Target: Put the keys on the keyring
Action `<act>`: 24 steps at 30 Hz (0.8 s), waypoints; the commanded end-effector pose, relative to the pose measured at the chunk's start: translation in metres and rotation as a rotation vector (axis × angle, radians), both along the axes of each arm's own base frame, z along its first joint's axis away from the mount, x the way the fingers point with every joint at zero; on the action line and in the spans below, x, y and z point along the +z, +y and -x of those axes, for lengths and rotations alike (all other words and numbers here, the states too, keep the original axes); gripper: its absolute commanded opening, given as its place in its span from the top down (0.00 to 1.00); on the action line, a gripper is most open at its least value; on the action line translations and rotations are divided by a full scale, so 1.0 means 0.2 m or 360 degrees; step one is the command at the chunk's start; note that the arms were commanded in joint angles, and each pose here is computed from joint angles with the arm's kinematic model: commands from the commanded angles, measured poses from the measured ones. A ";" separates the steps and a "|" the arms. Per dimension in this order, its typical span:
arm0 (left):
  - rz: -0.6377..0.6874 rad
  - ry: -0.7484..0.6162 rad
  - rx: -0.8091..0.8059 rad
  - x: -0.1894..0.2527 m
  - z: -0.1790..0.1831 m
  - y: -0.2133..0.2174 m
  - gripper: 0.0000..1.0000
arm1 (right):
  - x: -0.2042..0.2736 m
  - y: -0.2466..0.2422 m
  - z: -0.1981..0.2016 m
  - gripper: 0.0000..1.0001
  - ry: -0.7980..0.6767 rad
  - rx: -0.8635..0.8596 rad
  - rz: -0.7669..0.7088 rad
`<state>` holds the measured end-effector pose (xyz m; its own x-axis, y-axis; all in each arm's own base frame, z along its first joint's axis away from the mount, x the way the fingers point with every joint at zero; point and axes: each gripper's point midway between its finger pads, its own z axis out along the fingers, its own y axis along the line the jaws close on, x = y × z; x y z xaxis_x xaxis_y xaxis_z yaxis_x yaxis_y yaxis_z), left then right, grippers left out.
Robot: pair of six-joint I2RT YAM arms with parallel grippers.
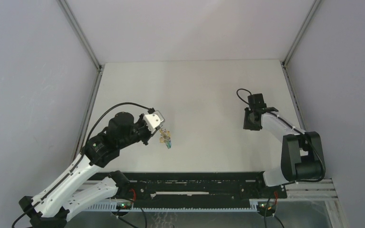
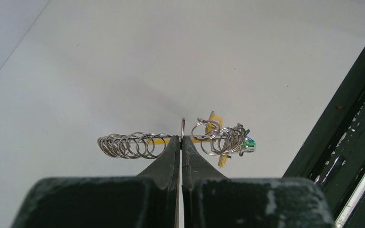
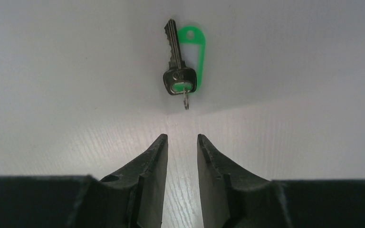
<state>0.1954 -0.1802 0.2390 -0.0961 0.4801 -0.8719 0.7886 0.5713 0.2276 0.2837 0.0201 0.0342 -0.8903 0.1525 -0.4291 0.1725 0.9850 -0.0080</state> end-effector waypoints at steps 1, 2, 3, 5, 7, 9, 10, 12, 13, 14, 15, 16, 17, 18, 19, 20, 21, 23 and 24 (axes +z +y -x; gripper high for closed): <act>0.0057 -0.0060 0.0029 0.04 -0.03 -0.01 1.00 | 0.10 -0.02 -0.19 0.72 -0.0152 0.0007 0.0037; 0.0056 -0.0057 0.0030 0.03 -0.04 -0.01 1.00 | 0.09 -0.03 -0.20 0.72 -0.0143 0.0006 0.0052; 0.0054 -0.0059 0.0029 0.03 -0.04 -0.01 1.00 | 0.08 -0.04 -0.21 0.73 -0.0127 0.0008 0.0064; 0.0057 -0.0059 0.0032 0.03 -0.04 -0.01 1.00 | 0.07 -0.04 -0.23 0.76 -0.0105 0.0019 0.0069; 0.0055 -0.0057 0.0033 0.02 -0.04 -0.01 1.00 | 0.05 -0.03 -0.23 0.77 -0.0097 0.0028 0.0056; 0.0053 -0.0054 0.0034 0.02 -0.04 -0.01 1.00 | 0.04 -0.03 -0.24 0.77 -0.0089 0.0028 0.0058; 0.0051 -0.0051 0.0033 0.01 -0.04 -0.01 1.00 | 0.04 -0.04 -0.24 0.79 -0.0088 0.0027 0.0062; 0.0050 -0.0048 0.0029 0.01 -0.05 -0.01 1.00 | 0.03 -0.04 -0.24 0.80 -0.0078 0.0028 0.0067; 0.0051 -0.0047 0.0027 0.01 -0.05 -0.01 1.00 | 0.03 -0.04 -0.24 0.80 -0.0076 0.0029 0.0068; 0.0049 -0.0042 0.0026 0.01 -0.05 -0.02 1.00 | 0.03 -0.04 -0.23 0.81 -0.0070 0.0029 0.0067; 0.0051 -0.0042 0.0023 0.01 -0.04 -0.02 1.00 | 0.02 -0.04 -0.23 0.81 -0.0066 0.0028 0.0070; 0.0051 -0.0040 0.0023 0.01 -0.05 -0.02 1.00 | 0.02 -0.04 -0.23 0.81 -0.0057 0.0026 0.0077; 0.0051 -0.0042 0.0022 0.01 -0.05 -0.02 1.00 | 0.02 -0.05 -0.22 0.81 -0.0050 0.0026 0.0085; 0.0053 -0.0042 0.0021 0.01 -0.04 -0.02 1.00 | 0.01 -0.05 -0.22 0.82 -0.0045 0.0028 0.0089; 0.0052 -0.0041 0.0020 0.01 -0.04 -0.02 1.00 | 0.00 -0.05 -0.22 0.82 -0.0039 0.0028 0.0091; 0.0053 -0.0041 0.0022 0.01 -0.05 -0.02 1.00 | 0.00 -0.05 -0.22 0.84 -0.0033 0.0025 0.0093; 0.0054 -0.0042 0.0021 0.01 -0.05 -0.02 1.00 | -0.01 -0.06 -0.21 0.84 -0.0020 0.0022 0.0095; 0.0054 -0.0041 0.0018 0.01 -0.04 -0.02 1.00 | -0.02 -0.05 -0.20 0.87 -0.0004 0.0027 0.0092; 0.0052 -0.0041 0.0019 0.01 -0.04 -0.02 1.00 | -0.03 -0.05 -0.20 0.88 0.0000 0.0030 0.0092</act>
<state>0.1985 -0.1780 0.2308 -0.1153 0.4916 -0.8632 0.7830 0.5797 0.2256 0.3124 0.0134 0.0234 -0.9034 0.1226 -0.4108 0.1572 0.9862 -0.0514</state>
